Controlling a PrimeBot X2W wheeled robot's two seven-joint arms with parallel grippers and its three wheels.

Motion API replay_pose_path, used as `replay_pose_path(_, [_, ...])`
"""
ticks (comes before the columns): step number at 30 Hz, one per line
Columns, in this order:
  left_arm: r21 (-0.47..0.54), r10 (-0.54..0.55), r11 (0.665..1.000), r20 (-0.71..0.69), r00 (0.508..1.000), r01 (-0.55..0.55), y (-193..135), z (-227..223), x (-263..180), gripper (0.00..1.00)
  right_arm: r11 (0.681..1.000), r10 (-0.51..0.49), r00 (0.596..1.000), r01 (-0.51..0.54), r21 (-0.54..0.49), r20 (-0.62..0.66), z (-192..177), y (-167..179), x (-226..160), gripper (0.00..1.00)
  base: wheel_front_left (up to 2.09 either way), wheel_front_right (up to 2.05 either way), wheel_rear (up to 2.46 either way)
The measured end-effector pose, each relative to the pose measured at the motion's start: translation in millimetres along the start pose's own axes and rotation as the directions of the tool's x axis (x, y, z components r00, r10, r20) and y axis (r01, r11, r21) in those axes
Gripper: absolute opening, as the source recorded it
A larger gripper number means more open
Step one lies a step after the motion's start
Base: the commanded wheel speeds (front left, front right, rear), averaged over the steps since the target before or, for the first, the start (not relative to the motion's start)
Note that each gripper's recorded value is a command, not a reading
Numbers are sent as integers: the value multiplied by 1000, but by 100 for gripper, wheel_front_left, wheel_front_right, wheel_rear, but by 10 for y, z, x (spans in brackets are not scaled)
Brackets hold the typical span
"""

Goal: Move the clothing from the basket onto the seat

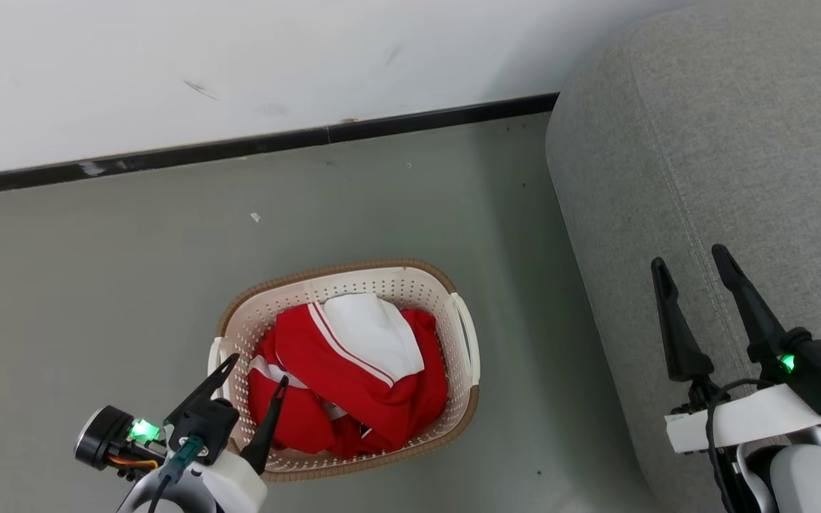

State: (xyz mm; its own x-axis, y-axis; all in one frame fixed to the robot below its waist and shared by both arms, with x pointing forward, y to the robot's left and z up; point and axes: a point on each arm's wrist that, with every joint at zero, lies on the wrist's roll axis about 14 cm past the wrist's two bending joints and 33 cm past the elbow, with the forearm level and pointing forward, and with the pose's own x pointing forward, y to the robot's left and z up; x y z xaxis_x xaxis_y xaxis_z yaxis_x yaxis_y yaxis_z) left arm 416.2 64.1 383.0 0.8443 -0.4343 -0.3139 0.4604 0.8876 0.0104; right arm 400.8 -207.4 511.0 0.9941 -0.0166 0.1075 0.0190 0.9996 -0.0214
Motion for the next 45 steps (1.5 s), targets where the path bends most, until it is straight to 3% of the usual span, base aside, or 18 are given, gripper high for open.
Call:
replay_pose_path(13, [80, -144, 985, -127, 981, 155, -262, -415, 418, 100, 1000, -14, 1000, 14, -2, 10, -86, -71, 300, 100, 0, 0, 0])
replay_pose_path(21, [114, -239, 958, -194, 951, 264, -486, -681, 638, 100, 1000, -14, 1000, 14, -5, -1, -199, -87, 446, 100, 0, 0, 0])
replay_pose_path(27, [162, -307, 923, -239, 921, 349, -621, -866, 778, 100, 1000, -20, 1000, 20, -1, -12, -295, -120, 535, 100, 0, 0, 0])
replay_pose_path(36, [243, -399, 842, -320, 859, 482, -818, -1205, 884, 100, 999, -34, 999, 34, 1, -41, -466, -183, 619, 100, 0, 0, 0])
replay_pose_path(45, [233, -459, 796, -369, 808, 559, -987, -1487, 974, 100, 999, -44, 997, 44, -3, -65, -617, -240, 699, 100, 0, 0, 0])
